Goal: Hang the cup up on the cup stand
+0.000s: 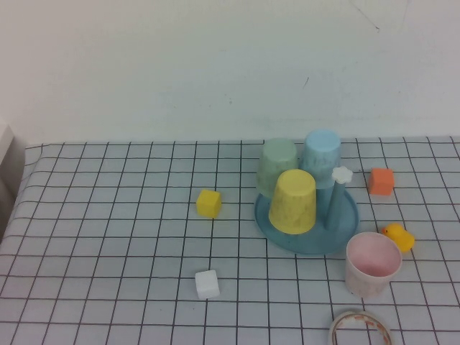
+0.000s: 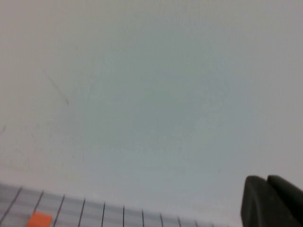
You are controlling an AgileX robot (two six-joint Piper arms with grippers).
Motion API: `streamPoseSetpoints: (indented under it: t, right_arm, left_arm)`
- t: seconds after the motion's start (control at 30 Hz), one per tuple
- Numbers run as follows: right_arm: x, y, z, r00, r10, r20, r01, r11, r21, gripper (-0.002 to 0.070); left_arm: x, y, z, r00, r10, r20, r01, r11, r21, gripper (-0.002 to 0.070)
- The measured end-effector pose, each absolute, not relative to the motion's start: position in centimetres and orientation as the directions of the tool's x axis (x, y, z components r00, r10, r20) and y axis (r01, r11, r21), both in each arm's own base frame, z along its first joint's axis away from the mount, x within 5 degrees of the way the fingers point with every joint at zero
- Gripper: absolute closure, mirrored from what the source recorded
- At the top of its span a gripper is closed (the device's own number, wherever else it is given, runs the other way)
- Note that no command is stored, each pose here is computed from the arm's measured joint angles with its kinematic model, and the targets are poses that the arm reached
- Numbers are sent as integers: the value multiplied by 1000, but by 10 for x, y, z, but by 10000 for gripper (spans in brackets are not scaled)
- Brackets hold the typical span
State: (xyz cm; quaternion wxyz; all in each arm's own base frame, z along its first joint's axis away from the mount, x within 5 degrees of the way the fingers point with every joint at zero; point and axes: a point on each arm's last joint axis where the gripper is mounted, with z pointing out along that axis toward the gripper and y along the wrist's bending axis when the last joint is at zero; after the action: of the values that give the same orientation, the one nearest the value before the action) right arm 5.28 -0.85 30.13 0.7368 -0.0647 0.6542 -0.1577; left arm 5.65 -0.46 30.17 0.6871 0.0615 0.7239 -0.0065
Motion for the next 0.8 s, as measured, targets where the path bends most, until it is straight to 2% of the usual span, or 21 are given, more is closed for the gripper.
streamPoseSetpoints:
  t: [0.2, 0.33, 0.43, 0.63, 0.8]
  right_arm:
    - [91, -15, 273, -253, -244, -936, 94, 957, -275, 678]
    - [115, -14, 256, -425, -210, -880, 38, 968, -249, 678]
    - [133, -8, 249, -547, -225, -807, -48, 970, -237, 678]
    - [164, 20, 245, -635, -375, -676, -323, 923, -208, 678]
    - [189, 38, 237, -646, -458, -610, -473, 868, -151, 678]
  left_arm:
    - [79, -8, 279, -229, 84, -970, 113, 992, 59, 676]
    - [85, -10, 262, -290, 57, -955, 119, 993, 24, 676]
    - [86, -11, 261, -289, 17, -957, 120, 993, -18, 676]
    - [86, -12, 261, -291, -12, -957, 121, 991, -49, 676]
    - [86, -13, 261, -298, -37, -954, 121, 990, -76, 676]
